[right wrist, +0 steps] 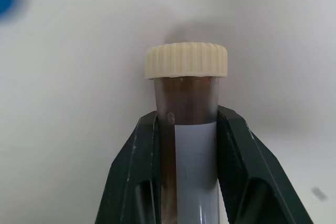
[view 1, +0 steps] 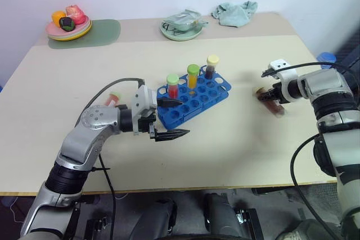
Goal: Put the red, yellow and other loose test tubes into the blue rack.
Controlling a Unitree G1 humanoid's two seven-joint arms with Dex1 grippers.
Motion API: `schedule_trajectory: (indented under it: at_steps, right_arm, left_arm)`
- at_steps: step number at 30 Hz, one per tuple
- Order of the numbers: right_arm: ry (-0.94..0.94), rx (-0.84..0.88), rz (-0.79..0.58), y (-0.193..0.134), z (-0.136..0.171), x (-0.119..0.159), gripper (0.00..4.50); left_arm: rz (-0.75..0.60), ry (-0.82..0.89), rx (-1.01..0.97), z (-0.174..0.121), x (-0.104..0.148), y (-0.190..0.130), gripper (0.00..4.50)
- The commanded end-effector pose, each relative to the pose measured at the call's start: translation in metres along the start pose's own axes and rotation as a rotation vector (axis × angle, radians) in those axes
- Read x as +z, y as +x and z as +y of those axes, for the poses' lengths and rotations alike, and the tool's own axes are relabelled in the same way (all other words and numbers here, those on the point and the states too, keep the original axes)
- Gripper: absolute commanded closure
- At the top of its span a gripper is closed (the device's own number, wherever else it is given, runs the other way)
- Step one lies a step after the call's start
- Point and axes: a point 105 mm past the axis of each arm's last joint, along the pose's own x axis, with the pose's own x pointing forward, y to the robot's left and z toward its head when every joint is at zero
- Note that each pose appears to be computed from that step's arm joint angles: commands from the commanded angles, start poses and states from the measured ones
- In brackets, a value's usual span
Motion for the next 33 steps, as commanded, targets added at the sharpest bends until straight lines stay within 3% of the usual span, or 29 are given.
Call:
schedule_trajectory:
  at_steps: [1, 3, 7, 10, 17, 24, 33]
  right_arm:
    - [-0.039, 0.099, -0.392, -0.040, 0.034, 0.059, 3.72]
    - [-0.003, 0.160, -0.564, -0.056, 0.056, 0.067, 3.72]
    - [-0.020, 0.081, -0.801, -0.068, 0.085, 0.073, 3.72]
    - [-0.040, 0.067, -0.943, -0.059, 0.111, 0.074, 3.72]
    - [-0.062, 0.021, -1.140, -0.029, 0.139, 0.086, 3.72]
    - [-0.050, -0.014, -1.217, -0.007, 0.136, 0.089, 3.72]
    - [0.035, -0.059, -1.215, 0.016, 0.117, 0.078, 3.72]
  left_arm:
    - [-0.002, 0.039, 0.060, 0.006, 0.003, -0.015, 0.05]
    - [-0.004, 0.030, 0.095, 0.010, -0.001, -0.022, 0.05]
    - [-0.023, 0.015, 0.149, 0.016, -0.006, -0.033, 0.05]
    - [-0.054, 0.008, 0.206, 0.025, -0.006, -0.040, 0.05]
    - [-0.084, 0.018, 0.361, 0.047, -0.005, -0.055, 0.05]
    - [-0.123, 0.019, 0.461, 0.055, 0.006, -0.066, 0.05]
    - [-0.119, 0.027, 0.501, 0.048, 0.017, -0.072, 0.05]
